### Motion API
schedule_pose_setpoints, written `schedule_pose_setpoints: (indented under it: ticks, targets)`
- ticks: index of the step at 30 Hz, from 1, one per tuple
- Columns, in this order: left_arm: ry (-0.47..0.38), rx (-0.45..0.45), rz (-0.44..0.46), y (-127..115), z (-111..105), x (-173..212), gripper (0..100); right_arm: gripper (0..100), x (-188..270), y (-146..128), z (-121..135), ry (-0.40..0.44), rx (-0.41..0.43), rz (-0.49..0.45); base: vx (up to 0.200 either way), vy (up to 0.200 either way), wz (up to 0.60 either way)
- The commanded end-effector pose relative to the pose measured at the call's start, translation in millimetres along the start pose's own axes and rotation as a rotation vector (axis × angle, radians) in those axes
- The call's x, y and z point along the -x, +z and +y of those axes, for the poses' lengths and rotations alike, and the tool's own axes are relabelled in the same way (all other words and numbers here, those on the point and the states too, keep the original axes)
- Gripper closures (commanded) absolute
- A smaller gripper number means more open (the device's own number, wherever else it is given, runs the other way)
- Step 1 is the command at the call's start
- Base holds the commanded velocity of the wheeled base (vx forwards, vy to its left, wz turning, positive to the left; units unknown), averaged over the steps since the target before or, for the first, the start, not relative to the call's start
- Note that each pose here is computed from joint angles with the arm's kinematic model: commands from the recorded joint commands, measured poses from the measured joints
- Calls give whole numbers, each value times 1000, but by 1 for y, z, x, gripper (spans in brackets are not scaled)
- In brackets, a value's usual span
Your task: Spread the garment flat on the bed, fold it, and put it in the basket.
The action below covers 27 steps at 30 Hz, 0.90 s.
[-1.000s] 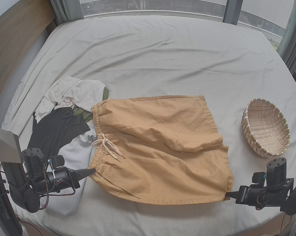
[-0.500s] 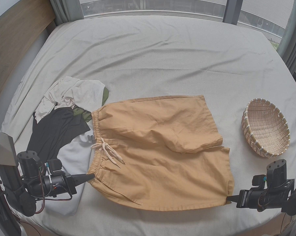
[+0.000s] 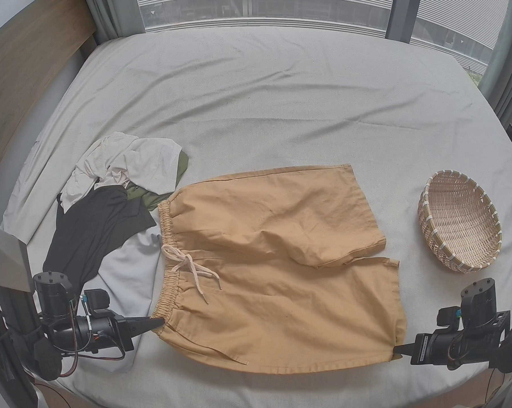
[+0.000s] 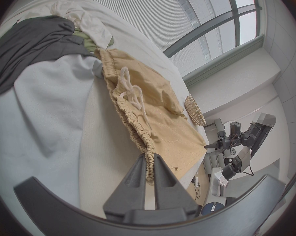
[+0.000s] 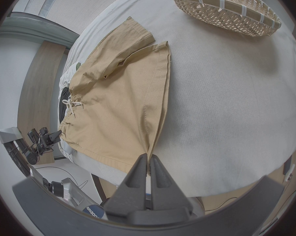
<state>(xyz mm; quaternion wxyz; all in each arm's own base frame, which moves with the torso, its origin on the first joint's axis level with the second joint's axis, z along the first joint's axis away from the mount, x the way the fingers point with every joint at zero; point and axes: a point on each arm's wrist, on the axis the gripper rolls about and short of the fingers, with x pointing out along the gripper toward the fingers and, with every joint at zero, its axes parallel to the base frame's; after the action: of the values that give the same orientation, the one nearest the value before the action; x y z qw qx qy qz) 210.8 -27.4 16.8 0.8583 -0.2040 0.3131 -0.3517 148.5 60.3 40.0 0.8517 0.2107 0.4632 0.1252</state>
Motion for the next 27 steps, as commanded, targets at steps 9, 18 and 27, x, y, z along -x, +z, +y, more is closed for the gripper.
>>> schedule_pose_setpoints:
  ticks: [9, 18, 27]
  targets:
    - [22, -11, 74, -13, 3, 4, 100, 100, 9, -5, -1, 5, 14, -1, 0, 0, 0]
    - [-37, -123, -40, 6, -1, 1, 100, 100, 22, 15, 14, 110, 40, -140, 0, 0, 0]
    - [-60, -160, -139, 33, -5, 1, 100, 100, 35, 39, 30, 202, 64, -275, 0, 0, 0]
